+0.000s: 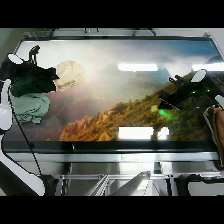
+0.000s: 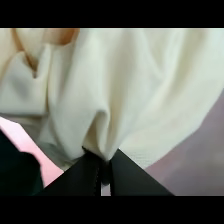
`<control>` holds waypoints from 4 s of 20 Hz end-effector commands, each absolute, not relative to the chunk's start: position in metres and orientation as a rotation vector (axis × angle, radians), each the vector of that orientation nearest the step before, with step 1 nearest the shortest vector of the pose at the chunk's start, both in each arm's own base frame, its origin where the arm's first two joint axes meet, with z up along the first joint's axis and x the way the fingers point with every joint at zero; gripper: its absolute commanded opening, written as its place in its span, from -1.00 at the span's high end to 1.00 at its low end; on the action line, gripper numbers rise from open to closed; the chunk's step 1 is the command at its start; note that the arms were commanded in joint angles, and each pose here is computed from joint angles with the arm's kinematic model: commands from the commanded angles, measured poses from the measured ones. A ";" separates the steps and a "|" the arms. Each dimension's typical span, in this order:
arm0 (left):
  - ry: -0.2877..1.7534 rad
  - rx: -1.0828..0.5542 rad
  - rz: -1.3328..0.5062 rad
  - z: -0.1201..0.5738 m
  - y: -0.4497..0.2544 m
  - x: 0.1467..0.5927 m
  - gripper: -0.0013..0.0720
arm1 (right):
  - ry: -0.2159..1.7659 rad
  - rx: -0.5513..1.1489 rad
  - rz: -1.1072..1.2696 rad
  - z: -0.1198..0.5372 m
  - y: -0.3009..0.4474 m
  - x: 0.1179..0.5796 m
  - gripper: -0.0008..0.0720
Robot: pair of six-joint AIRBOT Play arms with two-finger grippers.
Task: Fold the shirts.
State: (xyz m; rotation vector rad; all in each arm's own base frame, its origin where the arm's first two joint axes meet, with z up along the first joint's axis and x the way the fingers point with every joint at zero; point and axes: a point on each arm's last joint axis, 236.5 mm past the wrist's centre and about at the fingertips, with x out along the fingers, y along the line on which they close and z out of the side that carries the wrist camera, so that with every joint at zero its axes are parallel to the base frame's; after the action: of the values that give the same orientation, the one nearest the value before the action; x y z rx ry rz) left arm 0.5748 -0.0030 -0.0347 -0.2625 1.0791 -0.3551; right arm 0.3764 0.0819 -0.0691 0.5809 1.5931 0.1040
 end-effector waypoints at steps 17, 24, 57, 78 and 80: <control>0.845 -0.089 -1.078 0.218 -0.257 0.409 -0.25 | 1.713 0.495 0.334 -0.059 0.100 0.341 0.89; 1.315 -0.095 -0.801 0.090 -0.185 0.408 -0.98 | 1.882 0.396 0.353 -0.056 0.083 0.301 -0.18; 1.439 -0.296 -0.911 -0.033 -0.282 0.316 0.92 | 1.337 0.828 0.714 -0.023 0.130 0.314 0.91; 0.148 -0.154 -0.869 0.483 -0.127 0.282 0.91 | 0.092 0.323 0.942 0.431 0.163 0.293 0.91; 0.329 -0.256 -0.912 0.416 -0.125 0.343 0.91 | 0.268 0.368 0.982 0.371 0.184 0.348 0.91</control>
State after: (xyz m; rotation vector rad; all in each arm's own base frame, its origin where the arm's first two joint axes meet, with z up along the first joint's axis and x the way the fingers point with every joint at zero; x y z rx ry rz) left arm 0.2835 -0.1329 0.4742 -0.1490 0.1712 -0.8671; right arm 0.2852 0.1723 0.4339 0.3483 0.0925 1.0042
